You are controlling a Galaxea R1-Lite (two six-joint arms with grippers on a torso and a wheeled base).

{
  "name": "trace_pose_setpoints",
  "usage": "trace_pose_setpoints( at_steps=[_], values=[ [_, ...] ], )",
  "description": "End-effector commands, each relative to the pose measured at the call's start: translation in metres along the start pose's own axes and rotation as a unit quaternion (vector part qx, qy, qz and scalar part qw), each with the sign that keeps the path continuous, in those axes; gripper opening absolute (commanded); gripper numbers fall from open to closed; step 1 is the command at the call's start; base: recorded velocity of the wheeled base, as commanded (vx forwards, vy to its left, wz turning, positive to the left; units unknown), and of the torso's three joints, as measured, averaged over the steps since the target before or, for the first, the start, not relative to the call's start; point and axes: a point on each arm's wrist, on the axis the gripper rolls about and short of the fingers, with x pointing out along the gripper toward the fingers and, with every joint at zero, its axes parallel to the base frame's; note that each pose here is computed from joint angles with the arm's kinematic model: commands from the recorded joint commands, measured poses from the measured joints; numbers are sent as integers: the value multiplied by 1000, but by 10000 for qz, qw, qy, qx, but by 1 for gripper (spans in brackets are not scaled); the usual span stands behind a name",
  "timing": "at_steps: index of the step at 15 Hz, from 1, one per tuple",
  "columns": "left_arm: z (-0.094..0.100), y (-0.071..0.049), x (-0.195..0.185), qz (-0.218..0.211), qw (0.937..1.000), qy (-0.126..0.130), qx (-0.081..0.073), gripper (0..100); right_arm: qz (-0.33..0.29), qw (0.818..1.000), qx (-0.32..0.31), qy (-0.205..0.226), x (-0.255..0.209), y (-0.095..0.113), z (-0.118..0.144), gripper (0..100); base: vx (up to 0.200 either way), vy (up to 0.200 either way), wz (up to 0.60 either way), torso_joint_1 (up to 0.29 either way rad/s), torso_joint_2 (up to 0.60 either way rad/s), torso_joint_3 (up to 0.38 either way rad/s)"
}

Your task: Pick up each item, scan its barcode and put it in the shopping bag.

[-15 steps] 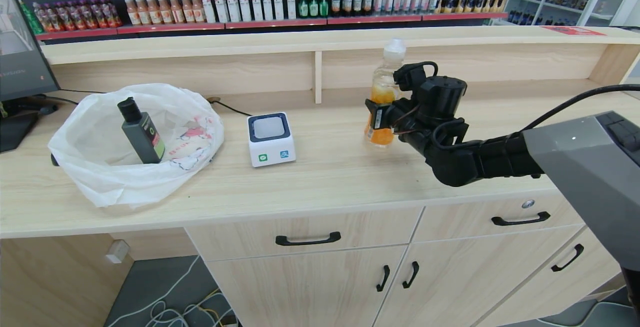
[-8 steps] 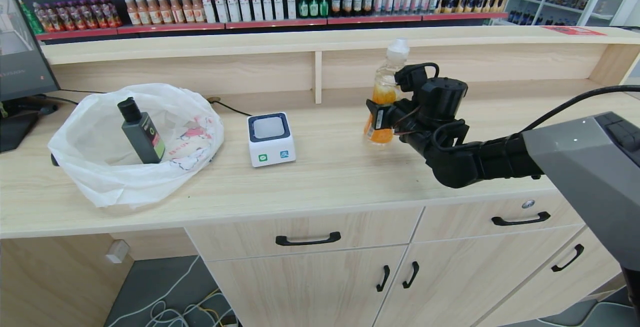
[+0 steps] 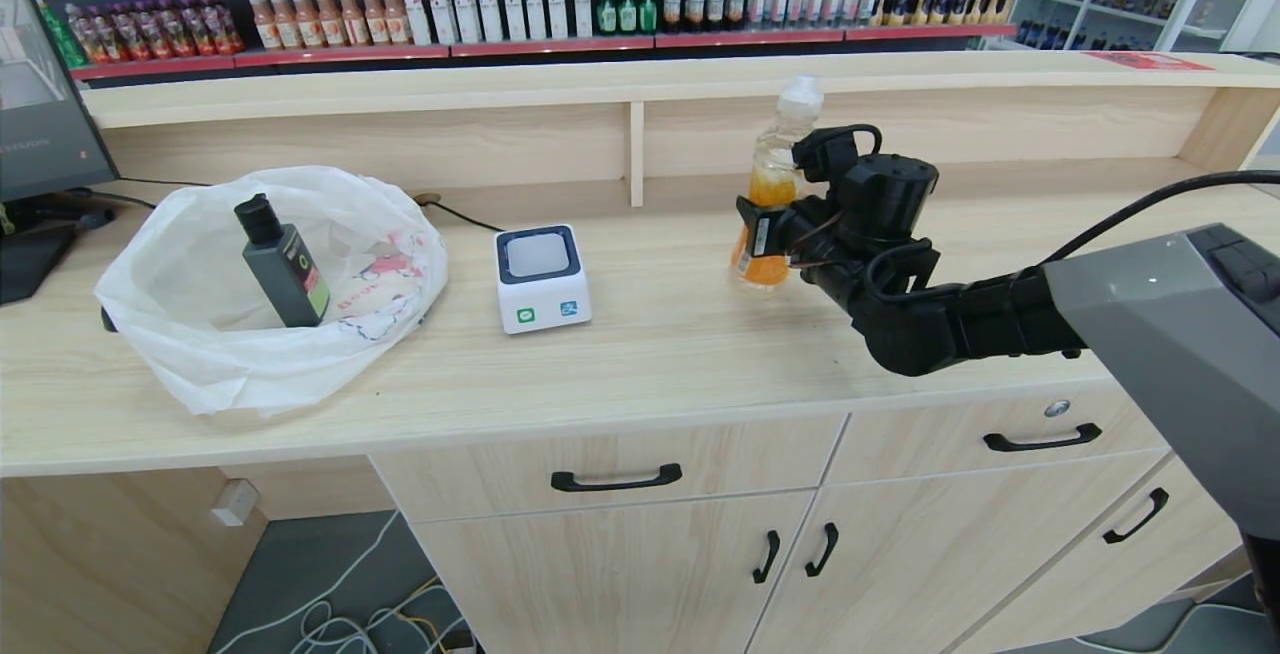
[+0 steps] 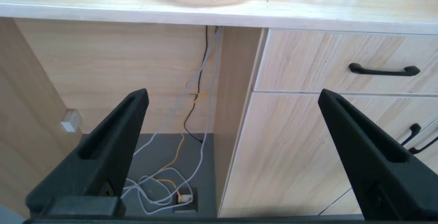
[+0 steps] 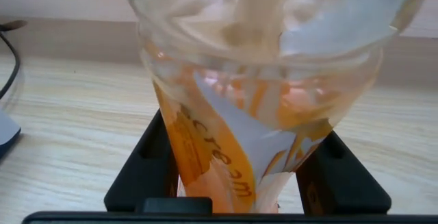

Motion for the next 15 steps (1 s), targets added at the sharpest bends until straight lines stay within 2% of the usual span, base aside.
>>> trace_pose_setpoints(
  at_steps=[1,11,15],
  values=[
    [0,0,0,3,10000,-4,-2,100,-16,9999,-21,-122,-2,-3,10,0,0,0,0,0,0,0],
    [0,0,0,3,10000,-4,-2,100,-45,9990,-65,-432,-13,-6,44,0,0,0,0,0,0,0],
    [0,0,0,3,10000,-4,-2,100,-47,9990,-185,-394,-42,-11,64,0,0,0,0,0,0,0]
  ],
)
